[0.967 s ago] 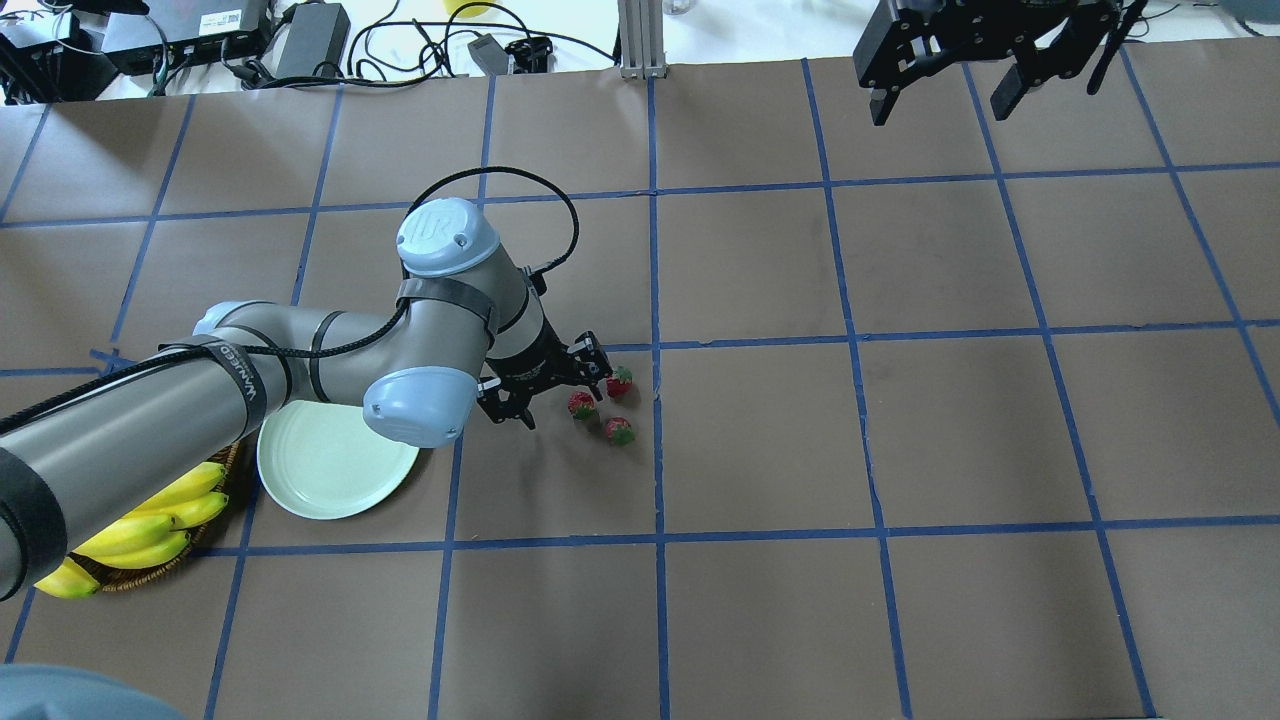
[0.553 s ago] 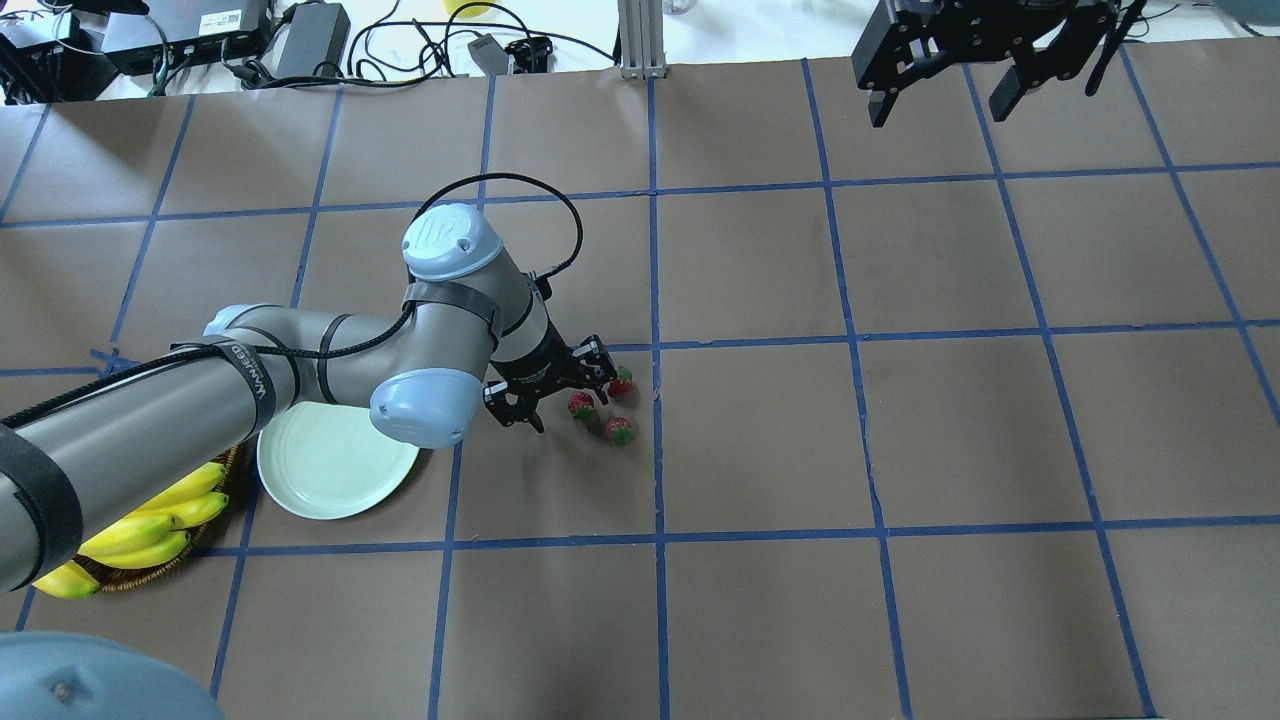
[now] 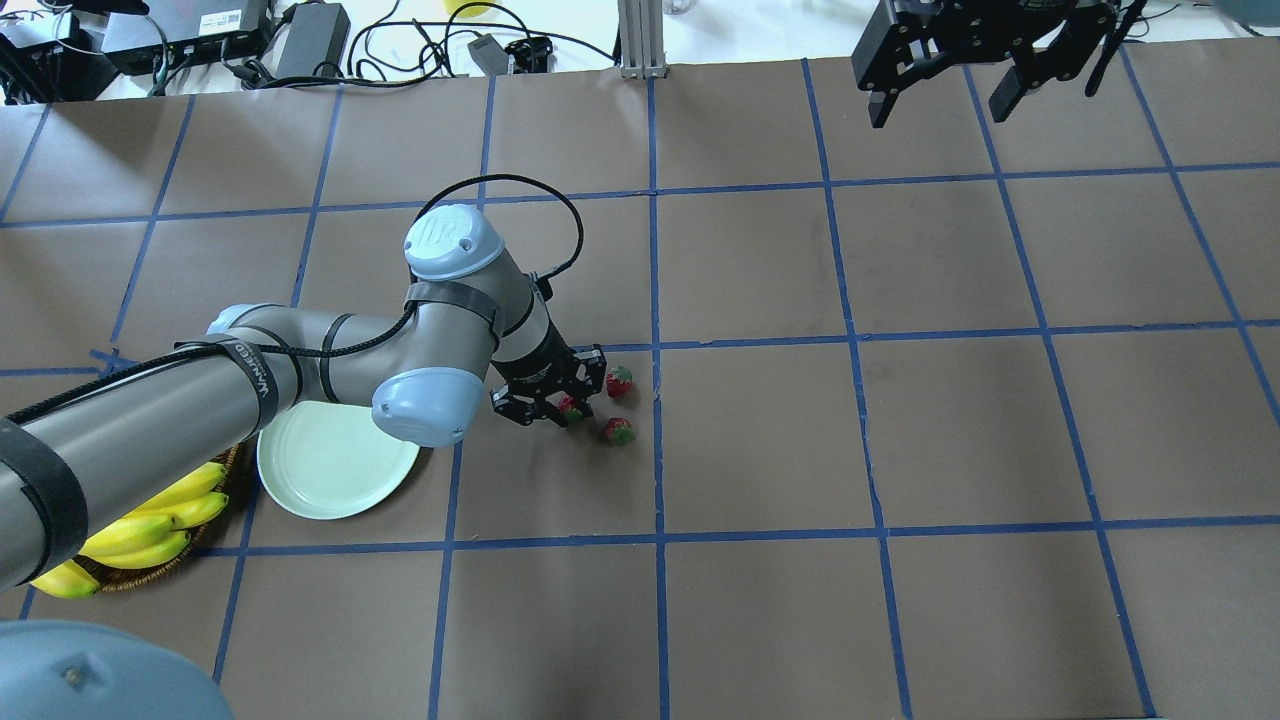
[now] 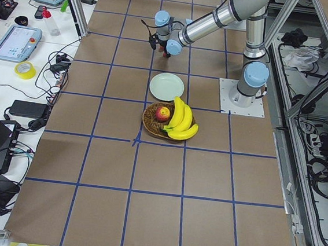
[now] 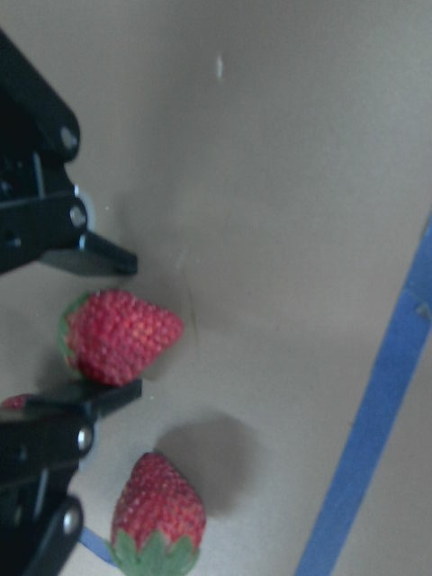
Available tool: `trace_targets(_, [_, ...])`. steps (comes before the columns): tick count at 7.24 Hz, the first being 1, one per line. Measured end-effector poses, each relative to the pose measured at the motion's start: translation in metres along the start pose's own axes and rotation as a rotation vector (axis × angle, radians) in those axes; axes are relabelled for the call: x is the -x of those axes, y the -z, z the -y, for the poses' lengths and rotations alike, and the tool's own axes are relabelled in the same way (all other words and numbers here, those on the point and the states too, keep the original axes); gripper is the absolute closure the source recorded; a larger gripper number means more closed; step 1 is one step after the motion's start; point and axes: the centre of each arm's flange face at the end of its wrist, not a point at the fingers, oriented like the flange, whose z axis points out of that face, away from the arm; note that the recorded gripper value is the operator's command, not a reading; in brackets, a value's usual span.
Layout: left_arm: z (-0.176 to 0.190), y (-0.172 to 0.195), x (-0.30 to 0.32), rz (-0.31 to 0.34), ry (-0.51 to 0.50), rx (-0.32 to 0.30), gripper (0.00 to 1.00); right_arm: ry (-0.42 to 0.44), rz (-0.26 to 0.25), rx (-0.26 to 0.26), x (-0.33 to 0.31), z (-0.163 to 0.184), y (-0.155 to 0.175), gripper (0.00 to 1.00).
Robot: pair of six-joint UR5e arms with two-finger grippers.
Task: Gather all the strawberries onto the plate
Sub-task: 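Carry the strawberry over the green plate and open the left gripper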
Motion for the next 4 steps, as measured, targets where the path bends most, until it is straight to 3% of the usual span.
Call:
trace_targets(2, [0.013,0.038,-0.006,-0.016,-0.008,-0.066,1.0,-0.001,0.001,-0.001,0.0,0.0,0.0,0.0])
trace_targets(4, [0.048,0.095,0.011,0.027,0.007,-0.128,1.0,-0.001,0.0,0.0,0.0,0.0,0.0,0.0])
